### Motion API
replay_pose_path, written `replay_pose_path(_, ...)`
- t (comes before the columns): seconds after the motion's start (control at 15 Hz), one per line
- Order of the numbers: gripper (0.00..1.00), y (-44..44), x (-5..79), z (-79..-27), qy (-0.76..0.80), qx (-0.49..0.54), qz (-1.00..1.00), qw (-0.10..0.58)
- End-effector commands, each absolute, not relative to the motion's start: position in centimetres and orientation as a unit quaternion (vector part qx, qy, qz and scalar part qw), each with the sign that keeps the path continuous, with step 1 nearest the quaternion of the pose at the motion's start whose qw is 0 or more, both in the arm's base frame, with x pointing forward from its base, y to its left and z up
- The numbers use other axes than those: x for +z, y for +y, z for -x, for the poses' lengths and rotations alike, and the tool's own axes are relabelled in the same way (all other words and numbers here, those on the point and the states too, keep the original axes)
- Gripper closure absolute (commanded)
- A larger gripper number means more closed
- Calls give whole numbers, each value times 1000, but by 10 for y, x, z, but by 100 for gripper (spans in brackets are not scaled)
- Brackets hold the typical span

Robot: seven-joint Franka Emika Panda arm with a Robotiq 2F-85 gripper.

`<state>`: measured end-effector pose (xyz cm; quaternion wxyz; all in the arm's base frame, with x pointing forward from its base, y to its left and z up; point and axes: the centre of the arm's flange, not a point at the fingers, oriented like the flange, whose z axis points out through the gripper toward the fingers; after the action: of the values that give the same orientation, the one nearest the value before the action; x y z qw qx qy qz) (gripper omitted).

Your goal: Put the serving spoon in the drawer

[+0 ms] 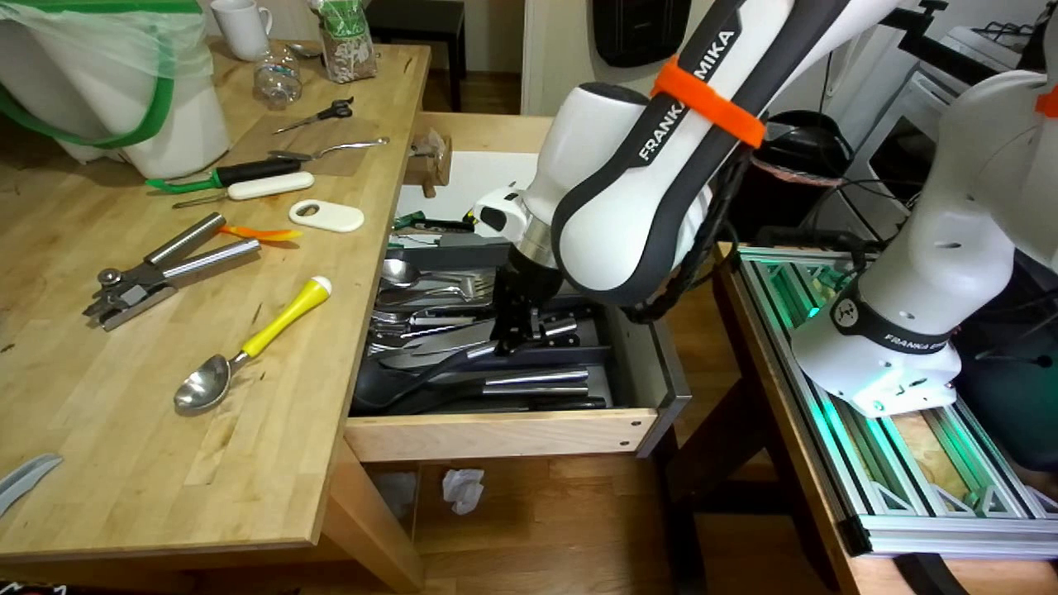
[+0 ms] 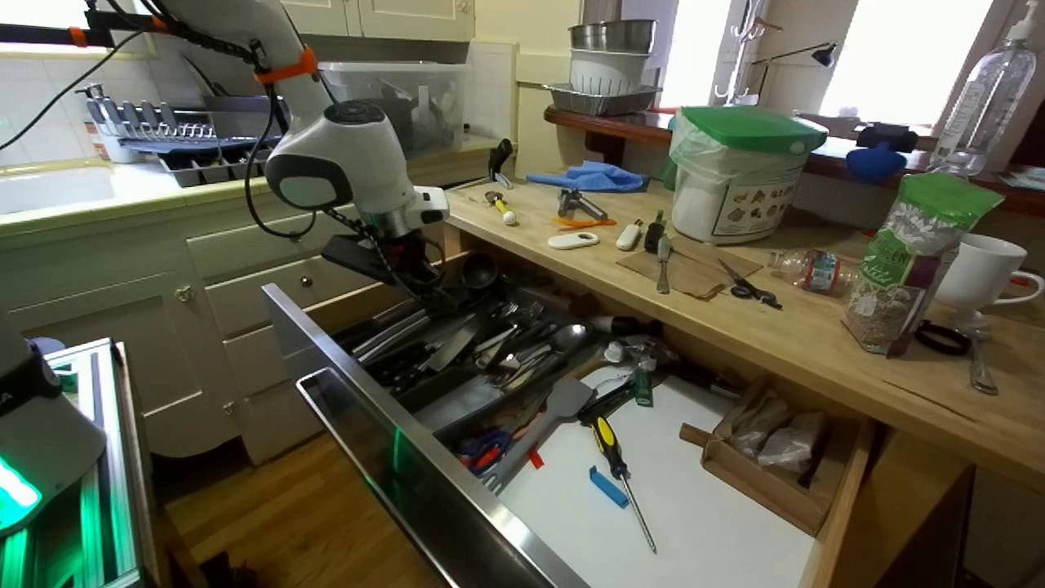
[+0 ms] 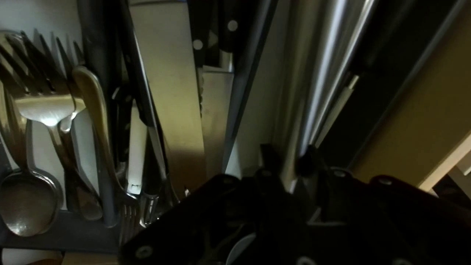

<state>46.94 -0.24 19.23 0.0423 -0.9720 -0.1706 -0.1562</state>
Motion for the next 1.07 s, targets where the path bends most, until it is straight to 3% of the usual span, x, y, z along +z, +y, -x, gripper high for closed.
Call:
replay_pose_path(0.0, 94, -6, 168, -458, -162, -168, 971, 58)
replay_pose_path(0.8, 94, -21, 133, -442, -162, -129, 974, 93)
replay_pose_path(0.87, 52, -21, 131, -442, -161, -125, 974, 96)
replay_pose_path(0.93, 51, -20, 132, -442, -159, -124, 974, 100)
replay_pose_path(1.0, 45, -19, 132, -443, -159, -123, 974, 102)
